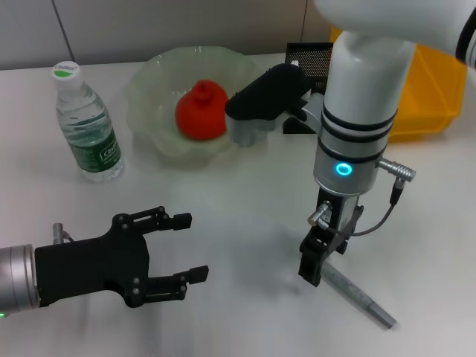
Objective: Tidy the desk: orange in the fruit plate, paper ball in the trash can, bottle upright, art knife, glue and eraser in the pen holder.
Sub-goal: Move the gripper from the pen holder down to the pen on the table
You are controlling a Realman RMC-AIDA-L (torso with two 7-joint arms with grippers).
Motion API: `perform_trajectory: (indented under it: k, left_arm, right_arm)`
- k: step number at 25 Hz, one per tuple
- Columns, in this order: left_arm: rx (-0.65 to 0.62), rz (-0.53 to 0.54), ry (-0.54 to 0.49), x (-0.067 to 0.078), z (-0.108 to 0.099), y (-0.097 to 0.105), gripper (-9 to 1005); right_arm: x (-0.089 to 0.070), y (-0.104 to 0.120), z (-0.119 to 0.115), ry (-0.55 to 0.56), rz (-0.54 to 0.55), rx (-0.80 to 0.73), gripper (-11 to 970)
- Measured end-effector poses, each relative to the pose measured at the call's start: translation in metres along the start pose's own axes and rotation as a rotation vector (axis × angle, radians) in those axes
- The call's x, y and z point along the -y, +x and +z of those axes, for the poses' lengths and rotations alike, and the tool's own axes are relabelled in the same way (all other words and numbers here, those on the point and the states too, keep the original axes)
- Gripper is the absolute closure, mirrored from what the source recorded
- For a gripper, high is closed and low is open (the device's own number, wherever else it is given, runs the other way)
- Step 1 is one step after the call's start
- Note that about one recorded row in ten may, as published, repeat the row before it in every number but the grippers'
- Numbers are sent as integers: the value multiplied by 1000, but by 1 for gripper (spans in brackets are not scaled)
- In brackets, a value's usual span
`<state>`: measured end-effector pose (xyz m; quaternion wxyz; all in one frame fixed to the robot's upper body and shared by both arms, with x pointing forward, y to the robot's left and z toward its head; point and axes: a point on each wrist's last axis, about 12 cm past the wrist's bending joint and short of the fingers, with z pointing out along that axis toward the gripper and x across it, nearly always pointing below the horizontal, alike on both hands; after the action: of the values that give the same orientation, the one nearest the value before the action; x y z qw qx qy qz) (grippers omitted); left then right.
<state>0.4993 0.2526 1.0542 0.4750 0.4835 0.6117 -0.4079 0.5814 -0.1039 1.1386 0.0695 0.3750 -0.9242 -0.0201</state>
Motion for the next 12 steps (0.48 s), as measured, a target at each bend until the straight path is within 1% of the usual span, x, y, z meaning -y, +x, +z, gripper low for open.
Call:
perform_trajectory:
  k: [3,5,12]
  left_arm:
    - [0,0,0,0,0,0,208]
    - [0,0,0,0,0,0,208]
    - [0,3,2,0,1,0,208]
  right_arm:
    - [-1,0,3,6,-2,-6,291]
    - [-4,-1,6,-8,-4,-10,296]
    - [-3,-1,8,-12,1,-5,317]
